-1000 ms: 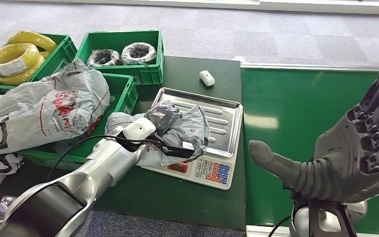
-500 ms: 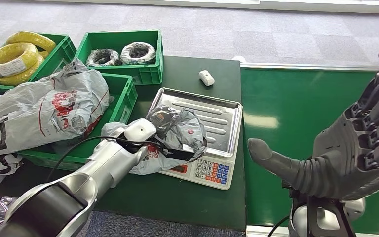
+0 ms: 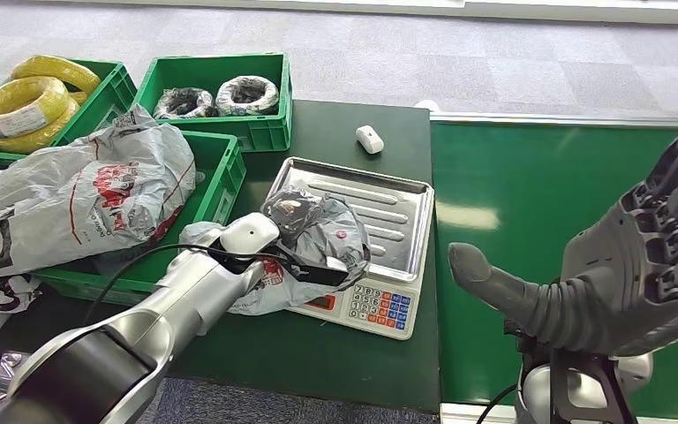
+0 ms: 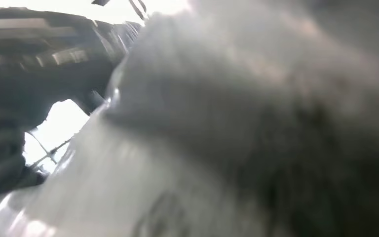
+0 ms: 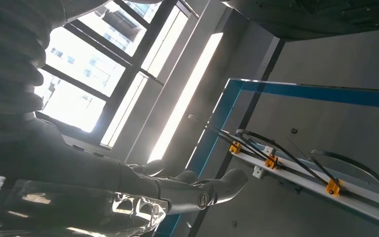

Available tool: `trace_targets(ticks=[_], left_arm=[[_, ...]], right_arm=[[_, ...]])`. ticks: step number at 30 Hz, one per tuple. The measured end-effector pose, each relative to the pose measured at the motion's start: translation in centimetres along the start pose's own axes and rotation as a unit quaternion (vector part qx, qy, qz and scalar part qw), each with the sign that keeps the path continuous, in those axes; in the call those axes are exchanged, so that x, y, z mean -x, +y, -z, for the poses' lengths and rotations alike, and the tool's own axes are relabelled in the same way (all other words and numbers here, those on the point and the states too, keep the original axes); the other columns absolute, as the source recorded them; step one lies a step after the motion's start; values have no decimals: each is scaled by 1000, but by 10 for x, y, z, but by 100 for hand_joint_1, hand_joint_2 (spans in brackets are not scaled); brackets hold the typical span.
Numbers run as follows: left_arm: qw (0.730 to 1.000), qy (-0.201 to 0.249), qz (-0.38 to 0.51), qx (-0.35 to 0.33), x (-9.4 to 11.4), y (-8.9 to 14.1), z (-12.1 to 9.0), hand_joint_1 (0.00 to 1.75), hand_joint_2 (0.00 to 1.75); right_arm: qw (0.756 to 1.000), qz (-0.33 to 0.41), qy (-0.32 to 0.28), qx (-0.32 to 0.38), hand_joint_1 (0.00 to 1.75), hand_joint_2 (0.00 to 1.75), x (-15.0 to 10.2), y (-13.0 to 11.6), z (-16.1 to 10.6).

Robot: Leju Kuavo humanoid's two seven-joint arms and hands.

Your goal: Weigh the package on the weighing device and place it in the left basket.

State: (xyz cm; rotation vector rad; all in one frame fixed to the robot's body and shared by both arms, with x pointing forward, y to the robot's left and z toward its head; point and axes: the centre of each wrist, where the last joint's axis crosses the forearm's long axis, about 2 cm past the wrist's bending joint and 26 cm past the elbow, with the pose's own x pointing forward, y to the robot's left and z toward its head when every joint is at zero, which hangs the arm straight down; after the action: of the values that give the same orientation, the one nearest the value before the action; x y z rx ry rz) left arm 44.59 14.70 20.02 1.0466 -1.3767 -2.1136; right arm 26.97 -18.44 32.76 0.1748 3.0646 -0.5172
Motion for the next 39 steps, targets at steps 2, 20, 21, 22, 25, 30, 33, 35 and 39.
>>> trace_targets(ticks=[2, 20, 21, 22, 25, 30, 33, 35, 39], left_arm=[[997, 48, 11, -56, 4, 6, 0, 169, 175], [880, 410, 82, -226, 171, 141, -60, 168, 175], [876, 418, 82, -227, 175, 141, -62, 168, 175], [872, 425, 82, -227, 178, 140, -64, 168, 175], [867, 437, 83, -225, 185, 139, -69, 168, 175], [858, 457, 80, -222, 193, 138, -73, 171, 175], [842, 486, 77, -222, 198, 137, -77, 147, 175], [830, 511, 75, -210, 205, 135, -80, 62, 175], [808, 559, 72, -169, 220, 120, -90, 0, 175]], right_arm=[[1000, 4, 1, -4, 0, 175, 0, 1, -1], [996, 39, 75, -27, 0, 175, 18, 27, -23], [996, 39, 78, -26, 0, 175, 19, 27, -25], [996, 39, 82, -25, 0, 175, 18, 28, -26], [995, 38, 88, -23, 0, 175, 18, 28, -30], [995, 39, 93, -24, 0, 175, 19, 29, -32], [994, 40, 97, -25, 0, 175, 19, 30, -34], [994, 40, 100, -24, 0, 175, 19, 31, -36], [993, 40, 106, -25, 0, 175, 18, 32, -39]])
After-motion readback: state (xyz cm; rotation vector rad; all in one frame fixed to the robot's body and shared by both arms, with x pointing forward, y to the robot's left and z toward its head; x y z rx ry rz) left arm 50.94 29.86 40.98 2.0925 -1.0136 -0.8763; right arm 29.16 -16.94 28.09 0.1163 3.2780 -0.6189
